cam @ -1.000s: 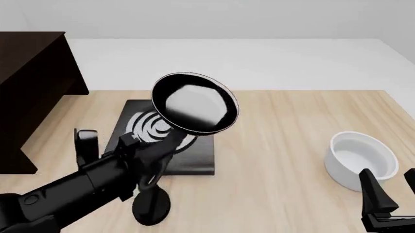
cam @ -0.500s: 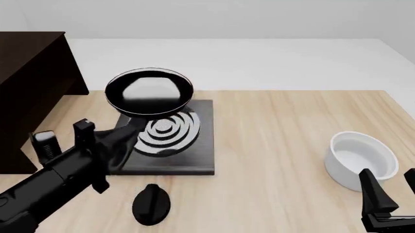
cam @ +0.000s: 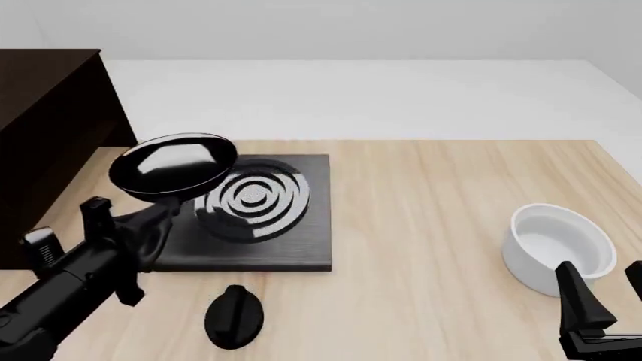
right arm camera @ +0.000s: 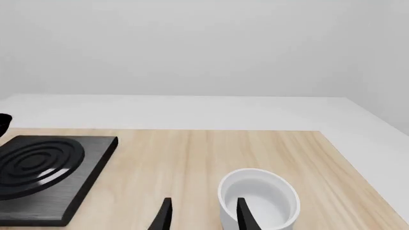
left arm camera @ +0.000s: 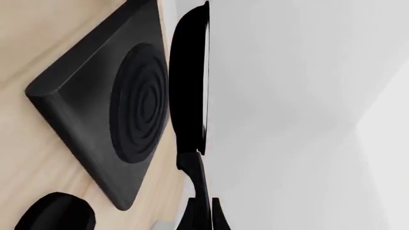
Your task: Put the frying pan under the cabinet shelf.
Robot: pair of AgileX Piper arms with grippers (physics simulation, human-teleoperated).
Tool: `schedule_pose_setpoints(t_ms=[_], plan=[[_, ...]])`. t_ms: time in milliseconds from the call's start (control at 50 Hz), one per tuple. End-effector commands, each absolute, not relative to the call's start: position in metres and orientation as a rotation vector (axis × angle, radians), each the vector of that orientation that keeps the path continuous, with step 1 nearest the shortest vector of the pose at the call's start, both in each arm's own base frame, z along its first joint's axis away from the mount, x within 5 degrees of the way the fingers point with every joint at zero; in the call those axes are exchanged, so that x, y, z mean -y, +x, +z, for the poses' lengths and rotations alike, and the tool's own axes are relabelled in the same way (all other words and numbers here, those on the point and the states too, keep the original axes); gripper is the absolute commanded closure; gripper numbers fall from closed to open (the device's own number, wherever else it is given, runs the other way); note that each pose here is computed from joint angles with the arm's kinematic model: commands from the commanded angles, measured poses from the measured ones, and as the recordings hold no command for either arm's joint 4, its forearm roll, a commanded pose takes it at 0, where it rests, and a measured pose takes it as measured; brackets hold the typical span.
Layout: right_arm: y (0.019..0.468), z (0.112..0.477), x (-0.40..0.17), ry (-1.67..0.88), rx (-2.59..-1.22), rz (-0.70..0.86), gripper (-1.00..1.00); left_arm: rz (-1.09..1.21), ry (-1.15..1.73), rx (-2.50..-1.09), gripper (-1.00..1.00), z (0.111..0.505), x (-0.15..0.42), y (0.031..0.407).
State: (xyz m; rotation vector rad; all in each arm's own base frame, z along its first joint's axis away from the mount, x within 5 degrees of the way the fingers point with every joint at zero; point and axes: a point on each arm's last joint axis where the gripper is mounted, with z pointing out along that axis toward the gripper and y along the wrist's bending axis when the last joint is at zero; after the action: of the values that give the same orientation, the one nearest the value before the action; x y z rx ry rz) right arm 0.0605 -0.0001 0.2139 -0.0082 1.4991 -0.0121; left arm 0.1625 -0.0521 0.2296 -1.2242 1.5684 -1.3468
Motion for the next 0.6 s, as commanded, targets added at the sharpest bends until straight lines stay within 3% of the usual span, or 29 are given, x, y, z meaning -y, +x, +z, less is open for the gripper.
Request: schedule_pose_setpoints(t_ms=[20,340,600], plan=[[0.06,0.214,0.0,-0.008,-1.499,-0.012,-1.0,-1.341,-1.226,-1.445,1.0,0.236,0.037,0.165],[0.061,0.214,0.0,-0.008,-1.499,-0.012,-1.0,-1.302,-1.342,-1.314,1.0,0.219,0.017,0.168],[0.06,0.214,0.0,-0.008,-1.499,-0.012,-1.0,-1.308,-1.41,-1.287,1.0,0.199,0.014,0.171]])
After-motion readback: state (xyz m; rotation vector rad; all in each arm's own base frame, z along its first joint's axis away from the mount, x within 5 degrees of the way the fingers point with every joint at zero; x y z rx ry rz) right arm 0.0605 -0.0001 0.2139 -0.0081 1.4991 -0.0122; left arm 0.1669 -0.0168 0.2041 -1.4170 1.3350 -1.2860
